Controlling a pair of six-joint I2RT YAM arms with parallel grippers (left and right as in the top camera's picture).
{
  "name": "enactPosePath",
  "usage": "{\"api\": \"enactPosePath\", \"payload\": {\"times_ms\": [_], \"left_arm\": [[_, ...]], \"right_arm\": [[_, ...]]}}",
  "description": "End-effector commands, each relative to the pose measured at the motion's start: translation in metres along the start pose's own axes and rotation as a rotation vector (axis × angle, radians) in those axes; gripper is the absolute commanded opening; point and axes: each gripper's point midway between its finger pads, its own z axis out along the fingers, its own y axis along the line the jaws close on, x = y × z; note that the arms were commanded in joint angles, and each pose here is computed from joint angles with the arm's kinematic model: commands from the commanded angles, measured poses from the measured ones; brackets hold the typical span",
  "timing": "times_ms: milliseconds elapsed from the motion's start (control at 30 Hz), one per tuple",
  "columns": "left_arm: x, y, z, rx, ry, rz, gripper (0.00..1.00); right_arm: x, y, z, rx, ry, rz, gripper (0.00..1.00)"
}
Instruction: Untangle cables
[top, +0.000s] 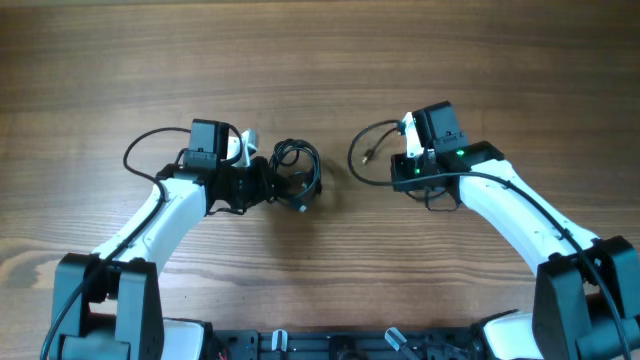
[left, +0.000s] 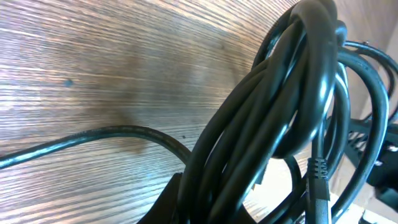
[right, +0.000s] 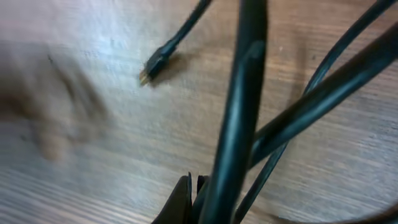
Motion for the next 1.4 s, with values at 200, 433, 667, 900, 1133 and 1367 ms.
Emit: {"api": "enactPosePath", "payload": {"times_ms": [200, 433, 667, 900, 1133, 1367], "left_arm": [[-0.001, 0.005, 0.0, -0.021, -0.007, 0.018, 0.08], [0.0, 0.005, 0.0, -0.023, -0.004, 0.017, 0.09], [0.0, 0.005, 0.0, -0.023, -0.004, 0.017, 0.09], [0.0, 0.005, 0.0, -0.023, -0.004, 0.017, 0.09], [-0.001, 0.008, 0.001, -0.036, -0.011, 0.018, 0.17], [-0.001, 0.008, 0.001, -0.036, -0.011, 0.017, 0.15]], "right_arm": [[-0.047, -0.028, -0.065, 0.108, -0.104, 0.113, 0.04], [-0.081, -0.203, -0.159, 0.57, -0.335, 0.456, 0.04], [-0.041, -0.327, -0.163, 0.74, -0.333, 0.748, 0.04], [0.0, -0.369, -0.093, 0.69, -0.164, 0.85, 0.1], [-0.018, -0.367, -0.123, 0.694, -0.162, 0.843, 1.0], [-0.08, -0.251, -0.178, 0.101, -0.271, 0.795, 1.0]]}}
